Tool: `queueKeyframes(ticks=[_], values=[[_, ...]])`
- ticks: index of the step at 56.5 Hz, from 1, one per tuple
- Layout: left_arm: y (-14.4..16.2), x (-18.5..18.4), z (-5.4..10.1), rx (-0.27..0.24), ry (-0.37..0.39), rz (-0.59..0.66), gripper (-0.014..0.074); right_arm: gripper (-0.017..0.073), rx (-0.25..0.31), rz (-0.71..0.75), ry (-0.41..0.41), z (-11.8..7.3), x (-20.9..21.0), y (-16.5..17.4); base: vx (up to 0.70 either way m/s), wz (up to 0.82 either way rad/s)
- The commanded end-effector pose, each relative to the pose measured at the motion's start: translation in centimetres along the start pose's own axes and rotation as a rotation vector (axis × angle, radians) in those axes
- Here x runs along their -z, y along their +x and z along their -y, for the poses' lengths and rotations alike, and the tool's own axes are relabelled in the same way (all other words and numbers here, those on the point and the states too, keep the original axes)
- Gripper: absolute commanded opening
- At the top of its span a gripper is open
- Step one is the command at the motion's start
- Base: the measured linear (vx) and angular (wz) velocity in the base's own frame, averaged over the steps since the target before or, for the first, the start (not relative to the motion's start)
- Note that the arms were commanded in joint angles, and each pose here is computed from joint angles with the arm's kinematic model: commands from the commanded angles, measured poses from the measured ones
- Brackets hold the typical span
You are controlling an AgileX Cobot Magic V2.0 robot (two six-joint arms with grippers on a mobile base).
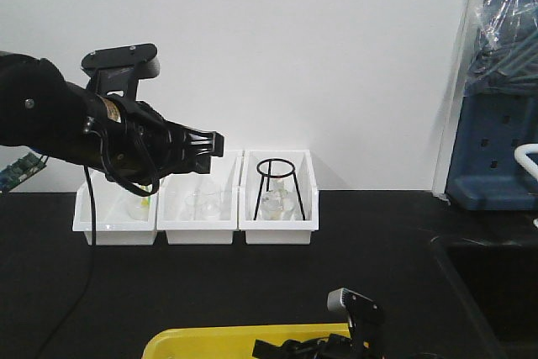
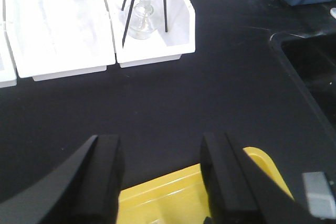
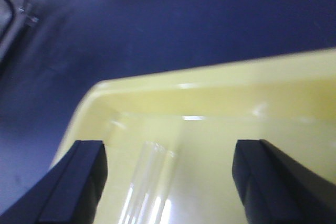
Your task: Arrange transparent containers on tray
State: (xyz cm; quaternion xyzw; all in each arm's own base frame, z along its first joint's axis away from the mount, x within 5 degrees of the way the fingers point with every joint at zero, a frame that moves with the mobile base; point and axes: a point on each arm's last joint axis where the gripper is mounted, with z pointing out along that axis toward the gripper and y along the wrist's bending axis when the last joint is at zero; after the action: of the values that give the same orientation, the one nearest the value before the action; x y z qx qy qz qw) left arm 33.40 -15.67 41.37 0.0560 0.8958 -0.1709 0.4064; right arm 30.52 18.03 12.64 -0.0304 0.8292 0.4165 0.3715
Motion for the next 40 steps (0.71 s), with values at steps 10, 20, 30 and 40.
queueKeyframes(ticks=[10,20,30,40], values=[[-1.2,3.4,0.8,-0.108,0.037,0.097,0.0247,0.0237,0.251,0.189,-0.184,-6.9,4.5,-5.4,0.0,0.0],[-1.0,5.2,0.7,-0.156,0.031,0.08,-0.001,-0.0014,0.488,0.244,-0.076,-10.5,9.8,-7.8,0.0,0.0],[-0.3,7.7,0.9,-0.214,0.046,0.116,-0.0008,-0.0013,0.626,0.329,0.137,-12.8,16.3,-9.5,0.0,0.0],[4.1,8.4,0.9,-0.304,0.088,0.13,-0.0008,-0.0012,0.658,0.462,0.196,-14.9,21.6,-10.0,0.0,0.0]])
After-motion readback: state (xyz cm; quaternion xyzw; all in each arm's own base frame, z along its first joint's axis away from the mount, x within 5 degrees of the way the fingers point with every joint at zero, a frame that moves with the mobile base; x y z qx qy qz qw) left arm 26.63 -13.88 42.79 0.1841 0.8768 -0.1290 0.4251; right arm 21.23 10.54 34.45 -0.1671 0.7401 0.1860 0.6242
